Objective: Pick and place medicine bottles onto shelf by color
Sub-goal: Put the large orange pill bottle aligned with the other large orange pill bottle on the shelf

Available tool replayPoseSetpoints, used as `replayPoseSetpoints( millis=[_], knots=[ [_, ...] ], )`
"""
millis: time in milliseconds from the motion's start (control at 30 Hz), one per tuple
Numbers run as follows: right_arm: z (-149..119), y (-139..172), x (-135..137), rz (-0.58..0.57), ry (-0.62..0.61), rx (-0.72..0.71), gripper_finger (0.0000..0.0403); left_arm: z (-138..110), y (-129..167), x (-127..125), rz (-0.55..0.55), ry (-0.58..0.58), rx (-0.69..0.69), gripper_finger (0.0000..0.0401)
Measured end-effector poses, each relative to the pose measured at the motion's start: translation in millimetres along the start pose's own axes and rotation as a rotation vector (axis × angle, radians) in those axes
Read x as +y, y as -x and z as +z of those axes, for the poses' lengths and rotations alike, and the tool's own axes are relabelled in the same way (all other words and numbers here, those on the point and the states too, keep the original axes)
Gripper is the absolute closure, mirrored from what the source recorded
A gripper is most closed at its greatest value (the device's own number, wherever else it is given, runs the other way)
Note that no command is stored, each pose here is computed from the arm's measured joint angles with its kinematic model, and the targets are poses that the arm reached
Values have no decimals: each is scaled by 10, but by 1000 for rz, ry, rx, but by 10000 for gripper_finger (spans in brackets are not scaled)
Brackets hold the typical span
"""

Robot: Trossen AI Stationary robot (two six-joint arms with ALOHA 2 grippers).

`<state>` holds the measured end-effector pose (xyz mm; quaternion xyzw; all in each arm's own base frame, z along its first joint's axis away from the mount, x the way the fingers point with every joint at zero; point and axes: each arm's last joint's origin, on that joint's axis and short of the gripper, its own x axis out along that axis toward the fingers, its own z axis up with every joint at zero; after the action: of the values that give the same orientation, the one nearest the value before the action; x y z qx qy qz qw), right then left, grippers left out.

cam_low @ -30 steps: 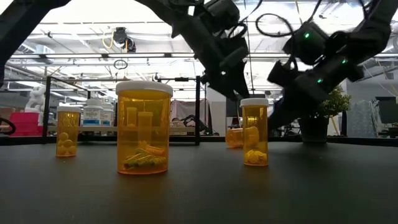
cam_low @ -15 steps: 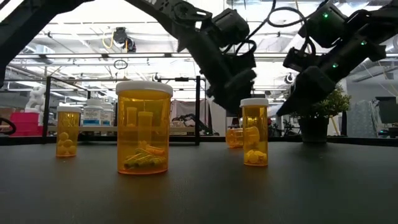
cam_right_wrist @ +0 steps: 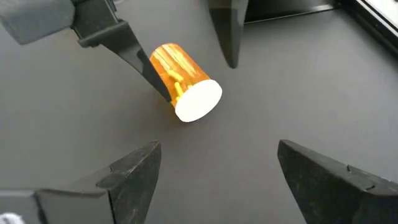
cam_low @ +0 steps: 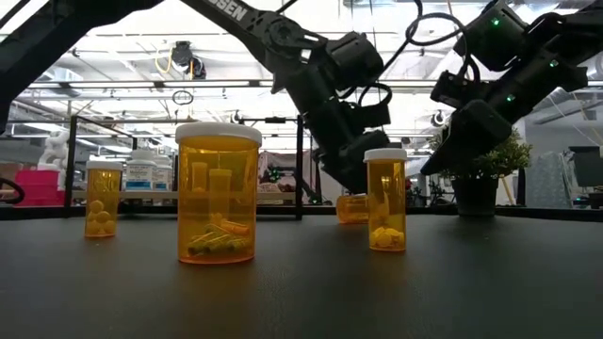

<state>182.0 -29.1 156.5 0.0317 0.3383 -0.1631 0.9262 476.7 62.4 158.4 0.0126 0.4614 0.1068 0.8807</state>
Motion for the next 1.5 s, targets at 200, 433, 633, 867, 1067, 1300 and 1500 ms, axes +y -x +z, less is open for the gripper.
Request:
replayPoseSetpoints(
  millis=[200,433,633,867,1067,1300,1500],
  knots=[
    [0,0,1,4,0,1,87,-13,-12,-9,-19,-6,8,144],
    [-1,0,1,4,-3,1,87,-59,-12,-14,-68,-2,53,174],
    [1,0,1,5,-4,0,87,-57,-12,-17,-62,-17,51,153],
    [8,1,3,6,-7,-4,87,-139,-146,-27,-62,-25,89,135],
    [16,1,4,9,-7,-11,87,-129,-151,-25,-45,-26,78,160],
    [13,1,4,9,-5,-8,87,-121,-150,-25,-53,-29,70,216],
    [20,1,5,10,-7,-15,87,9,134,10,-53,-35,26,203]
  ],
)
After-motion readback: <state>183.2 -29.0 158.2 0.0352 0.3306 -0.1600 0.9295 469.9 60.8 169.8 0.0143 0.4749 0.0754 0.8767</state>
